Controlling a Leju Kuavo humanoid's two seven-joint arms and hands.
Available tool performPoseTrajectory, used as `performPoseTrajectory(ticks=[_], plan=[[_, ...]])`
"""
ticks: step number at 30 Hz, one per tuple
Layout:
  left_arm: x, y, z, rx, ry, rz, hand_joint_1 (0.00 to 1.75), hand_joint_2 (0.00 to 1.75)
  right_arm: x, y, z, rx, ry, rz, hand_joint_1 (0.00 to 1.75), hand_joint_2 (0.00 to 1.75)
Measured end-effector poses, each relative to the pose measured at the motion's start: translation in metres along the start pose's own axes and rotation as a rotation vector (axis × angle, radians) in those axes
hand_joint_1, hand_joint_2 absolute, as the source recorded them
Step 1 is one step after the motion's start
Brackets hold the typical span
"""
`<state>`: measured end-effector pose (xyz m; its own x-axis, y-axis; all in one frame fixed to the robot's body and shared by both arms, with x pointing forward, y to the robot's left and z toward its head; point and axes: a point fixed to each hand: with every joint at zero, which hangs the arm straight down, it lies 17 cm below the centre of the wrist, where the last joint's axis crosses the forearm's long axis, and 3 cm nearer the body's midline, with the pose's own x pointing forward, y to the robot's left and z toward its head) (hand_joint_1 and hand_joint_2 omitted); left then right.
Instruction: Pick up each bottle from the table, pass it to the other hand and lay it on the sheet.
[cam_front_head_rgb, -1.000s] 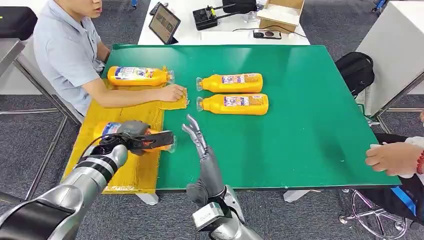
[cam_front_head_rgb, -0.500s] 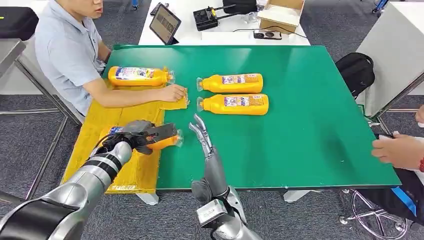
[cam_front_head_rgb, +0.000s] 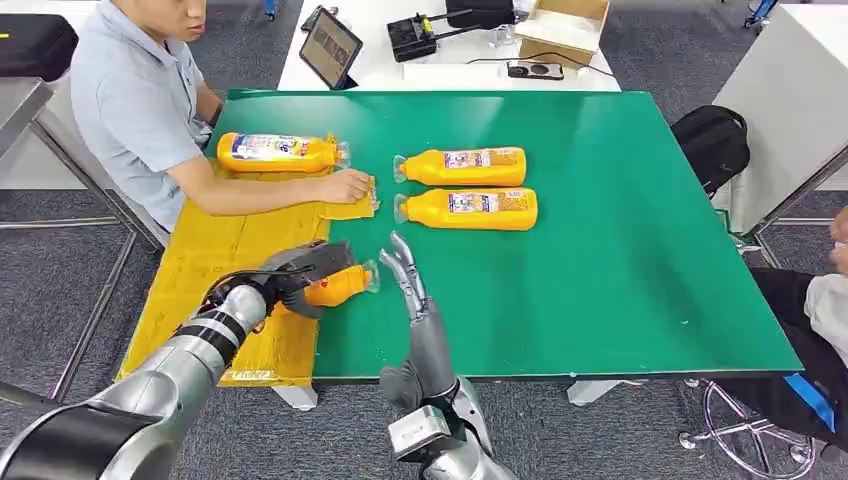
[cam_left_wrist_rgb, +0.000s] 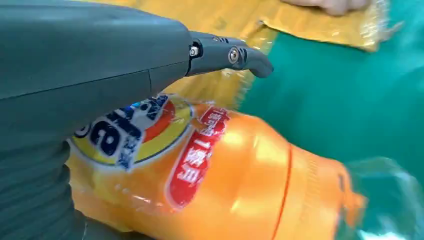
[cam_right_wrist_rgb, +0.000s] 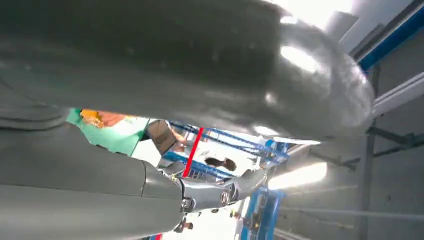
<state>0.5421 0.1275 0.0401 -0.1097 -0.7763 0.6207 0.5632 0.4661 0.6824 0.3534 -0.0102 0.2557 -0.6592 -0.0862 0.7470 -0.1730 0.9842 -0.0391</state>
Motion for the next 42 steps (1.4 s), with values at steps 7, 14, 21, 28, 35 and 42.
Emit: performPoseTrajectory(ticks=[7,14,21,28,35,42], plan=[[0.024,0.004,0.002,0.035,-0.122,0.150,0.00,1.75,-0.001,-0.003,0.000,-0.014,0.005,0.003,0.00,0.00],[0.110,0.073,0.048,0.331,-0.510,0.557,0.00,1.75,-0.003,-0.019,0.003,-0.060,0.004,0.050,0.00,0.00],[0.104,0.150,0.152,0.821,-0.722,0.840,0.00,1.75,0.009,-0.042,0.004,-0.122,-0.048,0.151,0.00,0.00],[0.083,0.165,0.213,1.002,-0.788,0.927,0.00,1.75,0.023,-0.053,0.011,-0.118,-0.101,0.230,0.00,1.75],[0.055,0.144,0.254,1.099,-0.773,0.970,0.00,1.75,0.014,-0.081,0.027,-0.080,-0.133,0.473,0.00,1.75],[0.030,0.110,0.285,1.179,-0.696,0.973,0.00,1.75,-0.052,-0.149,0.045,-0.012,0.047,0.686,0.00,1.75]])
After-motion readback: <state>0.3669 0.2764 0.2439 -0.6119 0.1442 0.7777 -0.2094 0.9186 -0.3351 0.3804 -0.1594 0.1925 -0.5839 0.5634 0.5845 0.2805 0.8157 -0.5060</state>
